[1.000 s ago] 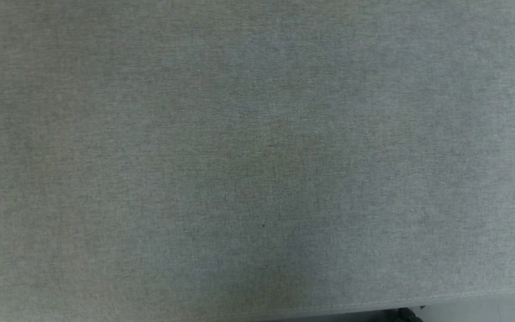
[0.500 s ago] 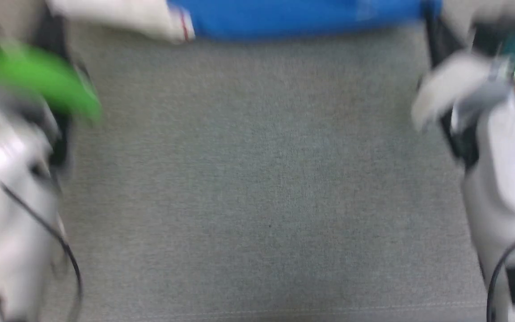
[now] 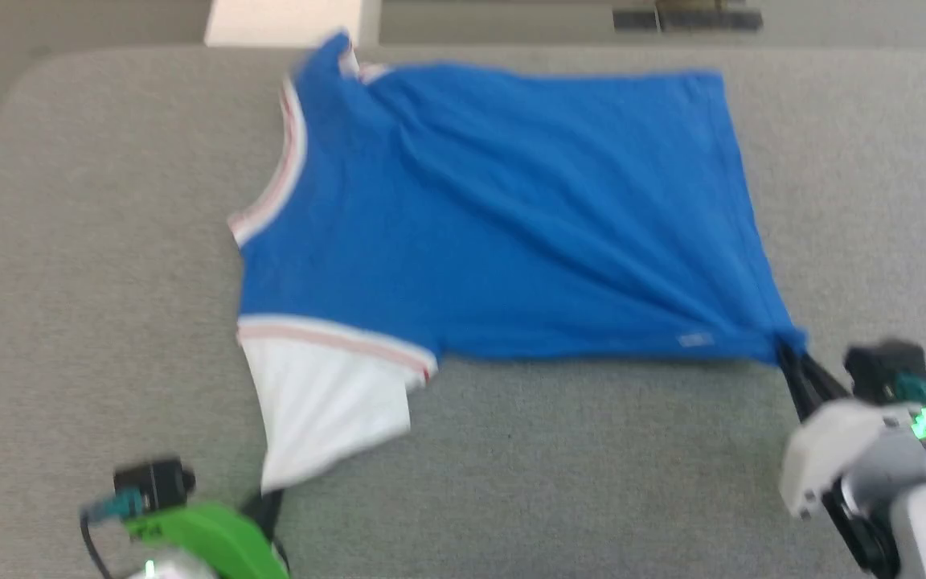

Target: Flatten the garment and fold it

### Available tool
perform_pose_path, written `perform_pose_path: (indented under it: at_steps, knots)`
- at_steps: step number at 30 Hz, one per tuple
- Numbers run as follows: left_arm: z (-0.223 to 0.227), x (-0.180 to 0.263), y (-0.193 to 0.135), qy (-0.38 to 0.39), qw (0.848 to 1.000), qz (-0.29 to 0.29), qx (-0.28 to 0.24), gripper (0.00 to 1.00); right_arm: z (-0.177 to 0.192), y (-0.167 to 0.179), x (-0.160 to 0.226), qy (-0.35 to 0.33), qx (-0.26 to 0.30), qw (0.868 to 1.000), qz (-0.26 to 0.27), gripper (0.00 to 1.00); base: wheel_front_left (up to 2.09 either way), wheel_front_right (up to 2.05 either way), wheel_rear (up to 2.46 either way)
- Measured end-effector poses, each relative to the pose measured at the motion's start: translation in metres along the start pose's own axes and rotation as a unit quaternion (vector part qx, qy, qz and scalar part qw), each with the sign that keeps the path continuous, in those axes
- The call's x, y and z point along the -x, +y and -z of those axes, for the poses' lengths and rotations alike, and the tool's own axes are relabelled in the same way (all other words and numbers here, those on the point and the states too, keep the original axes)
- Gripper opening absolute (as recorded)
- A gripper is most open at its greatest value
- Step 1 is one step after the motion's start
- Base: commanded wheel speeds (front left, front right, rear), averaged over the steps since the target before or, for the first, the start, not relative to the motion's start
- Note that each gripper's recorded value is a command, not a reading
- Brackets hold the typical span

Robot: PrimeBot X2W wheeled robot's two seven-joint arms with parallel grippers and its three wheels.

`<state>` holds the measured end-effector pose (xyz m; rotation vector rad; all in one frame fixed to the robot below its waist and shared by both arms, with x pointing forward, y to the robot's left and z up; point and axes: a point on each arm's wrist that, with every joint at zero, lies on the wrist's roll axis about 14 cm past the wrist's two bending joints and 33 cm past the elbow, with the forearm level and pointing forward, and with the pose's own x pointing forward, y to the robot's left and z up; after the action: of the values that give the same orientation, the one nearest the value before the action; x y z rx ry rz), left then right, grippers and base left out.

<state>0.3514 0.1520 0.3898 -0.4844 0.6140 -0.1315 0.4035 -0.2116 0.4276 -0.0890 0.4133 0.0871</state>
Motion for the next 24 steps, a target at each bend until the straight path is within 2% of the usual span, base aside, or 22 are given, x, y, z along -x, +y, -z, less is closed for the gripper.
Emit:
perform_pose_path:
  at_steps: [6, 9, 12, 15, 20, 24]
  knots:
    - [0.043, 0.053, 0.005, 0.060, 0.998, -0.016, 0.033, 0.00, 0.024, -0.007, 0.041, 0.040, -0.001, 0.999, 0.018, 0.00, 0.00, 0.00, 0.00]
    - [0.039, 0.061, 0.002, 0.047, 0.998, -0.015, 0.032, 0.00, 0.034, -0.002, 0.048, 0.058, 0.003, 0.998, 0.012, 0.00, 0.00, 0.00, 0.00]
    - [0.021, 0.063, -0.001, -0.006, 1.000, -0.014, -0.001, 0.00, 0.031, 0.004, 0.048, 0.045, 0.001, 0.999, 0.006, 0.00, 0.00, 0.00, 0.00]
    - [-0.002, 0.061, -0.010, -0.076, 0.996, -0.004, -0.048, 0.00, 0.018, 0.010, 0.046, 0.002, 0.000, 1.000, 0.001, 0.00, 0.00, 0.00, 0.00]
    - [-0.055, 0.045, -0.043, -0.190, 0.974, 0.038, -0.118, 0.00, 0.005, 0.021, 0.043, -0.060, -0.006, 0.998, -0.008, 0.00, 0.00, 0.00, 0.00]
    - [-0.088, 0.027, -0.061, -0.236, 0.957, 0.065, -0.155, 0.00, -0.001, 0.028, 0.036, -0.079, -0.006, 0.997, -0.016, 0.00, 0.00, 0.00, 0.00]
